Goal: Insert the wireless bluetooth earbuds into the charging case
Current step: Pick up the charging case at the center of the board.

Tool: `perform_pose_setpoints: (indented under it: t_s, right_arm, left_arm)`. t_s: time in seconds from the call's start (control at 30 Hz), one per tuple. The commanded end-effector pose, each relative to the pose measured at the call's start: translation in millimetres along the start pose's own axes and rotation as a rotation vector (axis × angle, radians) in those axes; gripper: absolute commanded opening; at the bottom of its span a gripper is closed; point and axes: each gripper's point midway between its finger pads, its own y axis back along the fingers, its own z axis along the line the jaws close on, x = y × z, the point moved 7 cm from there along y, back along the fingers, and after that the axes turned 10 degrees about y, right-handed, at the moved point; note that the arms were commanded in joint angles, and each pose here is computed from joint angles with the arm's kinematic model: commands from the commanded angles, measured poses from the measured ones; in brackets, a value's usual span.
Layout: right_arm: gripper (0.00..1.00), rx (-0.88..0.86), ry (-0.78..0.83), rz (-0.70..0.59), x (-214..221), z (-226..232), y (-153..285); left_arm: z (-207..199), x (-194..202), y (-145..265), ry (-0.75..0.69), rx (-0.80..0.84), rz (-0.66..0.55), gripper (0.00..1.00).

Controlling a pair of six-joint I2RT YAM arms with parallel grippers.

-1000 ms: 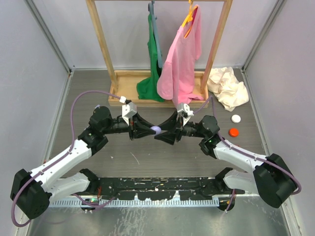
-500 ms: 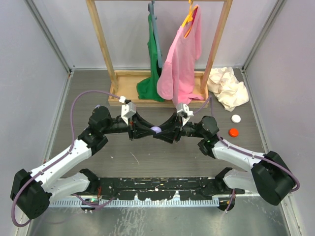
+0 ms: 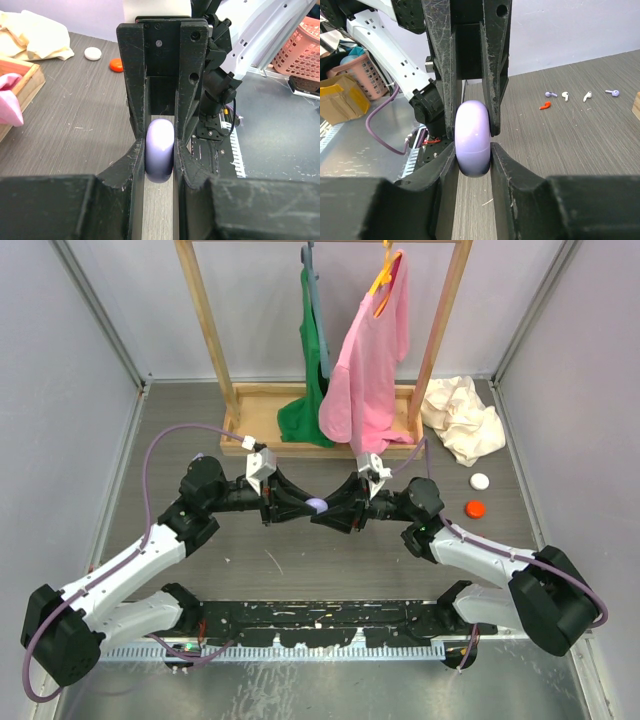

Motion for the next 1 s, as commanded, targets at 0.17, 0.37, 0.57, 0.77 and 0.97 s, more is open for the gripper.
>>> perform_pose_setpoints:
  t_s: [0.17,0.37,0.57,0.77,0.97]
  right_arm:
    - [0.21,-0.017,0.072,-0.065,-11.7,2.6,-2.0]
    - [0.16,-0.019,0.105,-0.092,-9.6,1.6,-1.9]
    - [0.12,0.001,0.186,-0.157,-8.8,1.3,1.2]
    - [0.13,0.011,0.22,-0.163,-9.9,-1.6,0.3]
    - [0.13,0.012,0.232,-0.166,-10.1,-3.0,-0.4]
  left_arm:
    - [-13.2,-17.8,3.1,-0.071,0.045,-0.022,0.1]
    - [-15.2,-18.3,5.9,-0.069,0.03,-0.01,0.26]
    - [-17.0,-18.8,8.1,-0.057,0.013,0.001,0.42]
    - [-15.9,-20.6,9.9,-0.053,-0.023,-0.008,0.54]
    - [-9.4,-20.0,4.2,-0.021,-0.027,0.004,0.62]
